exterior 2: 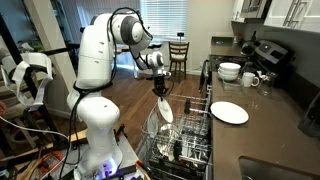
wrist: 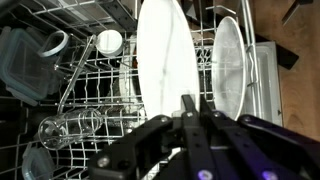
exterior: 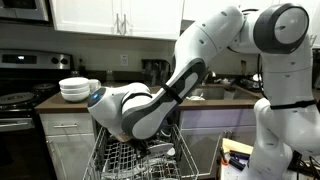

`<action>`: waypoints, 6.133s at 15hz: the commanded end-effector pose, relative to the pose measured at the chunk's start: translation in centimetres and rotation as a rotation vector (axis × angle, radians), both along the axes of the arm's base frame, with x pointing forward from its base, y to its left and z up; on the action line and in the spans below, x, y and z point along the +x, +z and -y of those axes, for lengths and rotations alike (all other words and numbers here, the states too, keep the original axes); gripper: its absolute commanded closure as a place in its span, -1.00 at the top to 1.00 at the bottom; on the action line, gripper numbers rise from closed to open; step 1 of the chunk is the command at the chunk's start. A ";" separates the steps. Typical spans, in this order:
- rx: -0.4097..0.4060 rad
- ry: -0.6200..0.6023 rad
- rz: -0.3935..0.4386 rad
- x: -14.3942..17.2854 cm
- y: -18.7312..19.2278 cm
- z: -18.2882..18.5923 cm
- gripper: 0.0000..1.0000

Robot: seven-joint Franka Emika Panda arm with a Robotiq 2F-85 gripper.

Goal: Pick up the plate from the kitchen plates holder and put it on top of the other plate on the shelf

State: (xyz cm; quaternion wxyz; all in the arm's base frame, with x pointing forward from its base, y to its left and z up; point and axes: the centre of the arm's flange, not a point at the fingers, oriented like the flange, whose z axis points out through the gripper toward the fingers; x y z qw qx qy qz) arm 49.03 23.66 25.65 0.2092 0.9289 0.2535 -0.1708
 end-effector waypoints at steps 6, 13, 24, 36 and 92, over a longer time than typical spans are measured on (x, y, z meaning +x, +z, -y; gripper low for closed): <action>-0.113 0.000 0.105 -0.3 -0.3 -0.4 -0.97; -0.312 0.022 0.349 -0.5 0.6 -1.4 -0.97; -0.647 -0.151 0.689 -0.5 1.6 2.0 -0.97; -0.378 -0.178 0.473 -1.3 -1.4 2.0 -0.97; -0.769 -0.142 0.732 2.2 1.4 8.0 -0.97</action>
